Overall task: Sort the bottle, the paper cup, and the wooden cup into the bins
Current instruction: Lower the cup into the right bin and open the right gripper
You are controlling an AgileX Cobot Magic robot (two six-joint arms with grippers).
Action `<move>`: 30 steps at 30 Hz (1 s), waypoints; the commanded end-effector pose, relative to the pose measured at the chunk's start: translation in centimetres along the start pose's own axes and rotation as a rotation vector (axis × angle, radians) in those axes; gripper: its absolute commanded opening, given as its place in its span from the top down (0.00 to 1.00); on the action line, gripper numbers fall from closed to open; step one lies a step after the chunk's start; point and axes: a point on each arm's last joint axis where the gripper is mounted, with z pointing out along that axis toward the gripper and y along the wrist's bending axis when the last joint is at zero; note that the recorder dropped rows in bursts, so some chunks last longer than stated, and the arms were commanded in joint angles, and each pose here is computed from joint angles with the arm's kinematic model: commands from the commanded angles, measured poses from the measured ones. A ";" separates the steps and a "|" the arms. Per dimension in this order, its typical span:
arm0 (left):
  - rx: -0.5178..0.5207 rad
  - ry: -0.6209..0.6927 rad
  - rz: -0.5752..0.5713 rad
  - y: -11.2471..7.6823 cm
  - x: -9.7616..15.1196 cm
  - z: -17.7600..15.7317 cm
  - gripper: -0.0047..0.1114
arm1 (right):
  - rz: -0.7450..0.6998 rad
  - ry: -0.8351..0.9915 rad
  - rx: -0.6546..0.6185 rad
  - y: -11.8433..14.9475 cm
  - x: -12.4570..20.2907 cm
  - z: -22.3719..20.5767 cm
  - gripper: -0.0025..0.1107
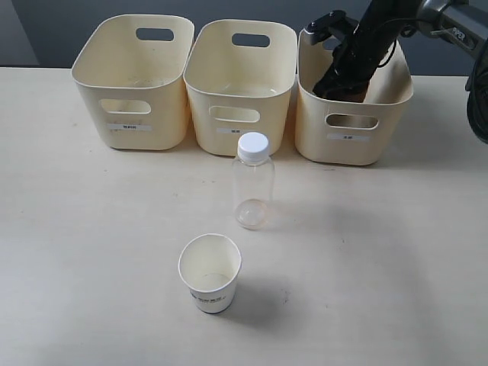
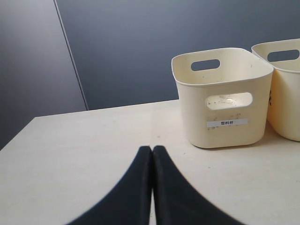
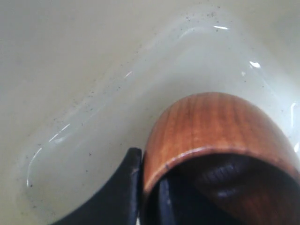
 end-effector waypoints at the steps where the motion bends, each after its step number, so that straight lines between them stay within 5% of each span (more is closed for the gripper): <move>1: -0.002 -0.010 -0.001 0.0 0.0 0.0 0.96 | -0.002 -0.024 0.012 -0.5 -0.1 -0.3 0.93; 9: -0.002 -0.010 -0.001 0.0 0.0 0.0 0.96 | 0.000 -0.026 0.012 -0.5 -0.1 0.1 0.66; 17: -0.002 -0.010 -0.001 0.0 0.0 0.0 0.96 | -0.003 -0.041 0.022 -0.5 -0.3 -0.8 0.65; 30: -0.002 -0.010 -0.001 0.0 0.0 0.0 0.96 | 0.057 -0.221 -0.012 1.9 -2.2 -12.4 0.65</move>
